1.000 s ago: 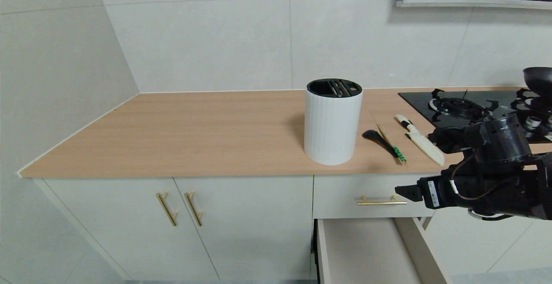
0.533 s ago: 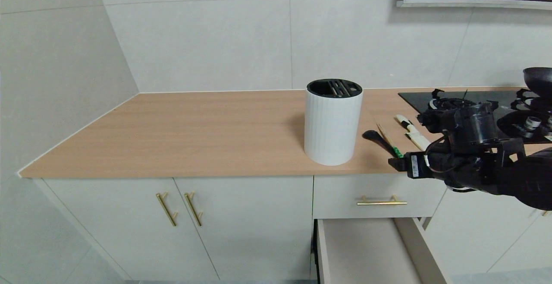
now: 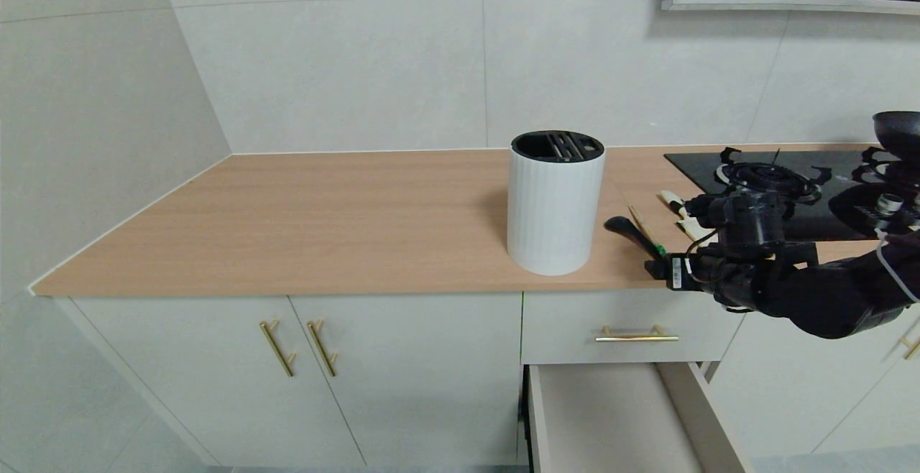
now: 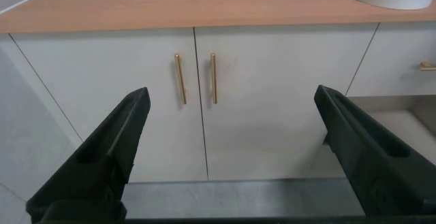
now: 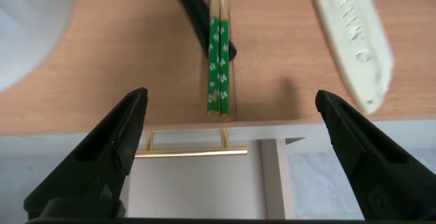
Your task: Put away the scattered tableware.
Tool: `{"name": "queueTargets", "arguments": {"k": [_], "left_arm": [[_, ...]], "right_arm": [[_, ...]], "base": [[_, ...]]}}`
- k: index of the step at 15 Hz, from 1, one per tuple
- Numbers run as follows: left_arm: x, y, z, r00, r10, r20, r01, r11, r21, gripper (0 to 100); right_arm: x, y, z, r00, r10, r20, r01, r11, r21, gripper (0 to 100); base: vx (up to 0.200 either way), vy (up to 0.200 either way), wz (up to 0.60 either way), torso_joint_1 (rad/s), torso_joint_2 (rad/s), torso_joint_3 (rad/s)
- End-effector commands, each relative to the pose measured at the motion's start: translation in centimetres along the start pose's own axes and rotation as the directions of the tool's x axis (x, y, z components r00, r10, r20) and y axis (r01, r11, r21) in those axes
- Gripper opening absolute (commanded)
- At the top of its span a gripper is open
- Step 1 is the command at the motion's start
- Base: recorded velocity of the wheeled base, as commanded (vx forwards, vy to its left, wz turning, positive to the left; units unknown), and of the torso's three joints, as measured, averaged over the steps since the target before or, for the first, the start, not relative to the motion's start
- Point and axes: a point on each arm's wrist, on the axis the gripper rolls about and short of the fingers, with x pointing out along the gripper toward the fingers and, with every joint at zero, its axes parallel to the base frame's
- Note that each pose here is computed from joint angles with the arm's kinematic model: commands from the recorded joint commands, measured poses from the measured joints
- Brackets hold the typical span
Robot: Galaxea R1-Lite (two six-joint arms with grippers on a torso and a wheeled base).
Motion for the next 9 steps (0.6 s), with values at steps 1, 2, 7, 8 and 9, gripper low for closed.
{"name": "queueTargets", "arguments": {"k": [1, 2, 7, 8, 9], "left_arm": [[0.0, 0.0, 0.0, 1.000, 0.000, -0.002, 0.000, 1.000, 0.000, 100], [0.0, 0.0, 0.0, 1.000, 0.000, -0.001, 0.000, 1.000, 0.000, 100], [0.0, 0.0, 0.0, 1.000, 0.000, -0.002, 0.000, 1.000, 0.000, 100], [0.0, 0.0, 0.0, 1.000, 0.000, -0.002, 0.000, 1.000, 0.000, 100], [0.0, 0.0, 0.0, 1.000, 0.000, -0.001, 0.000, 1.000, 0.000, 100]], "right_arm": [[0.4, 0.1, -0.3, 1.000, -0.001, -0.010, 0.001, 1.000, -0.001, 100], [0.4, 0.2, -0.1, 1.000, 0.001, -0.002, -0.001, 1.000, 0.004, 100], [1.1, 0.9, -0.3, 1.000, 0.013, 0.000, -0.013, 0.999, 0.042, 100], [1.1, 0.9, -0.3, 1.000, 0.015, 0.001, -0.015, 0.999, 0.044, 100], [1.2, 1.1, -0.2, 1.000, 0.018, 0.004, -0.018, 0.999, 0.046, 100]], "base": [[0.000, 0.000, 0.00, 0.000, 0.00, 0.000], [0.000, 0.000, 0.00, 0.000, 0.00, 0.000], [0.000, 0.000, 0.00, 0.000, 0.00, 0.000], [0.000, 0.000, 0.00, 0.000, 0.00, 0.000], [0.000, 0.000, 0.00, 0.000, 0.00, 0.000]]}}
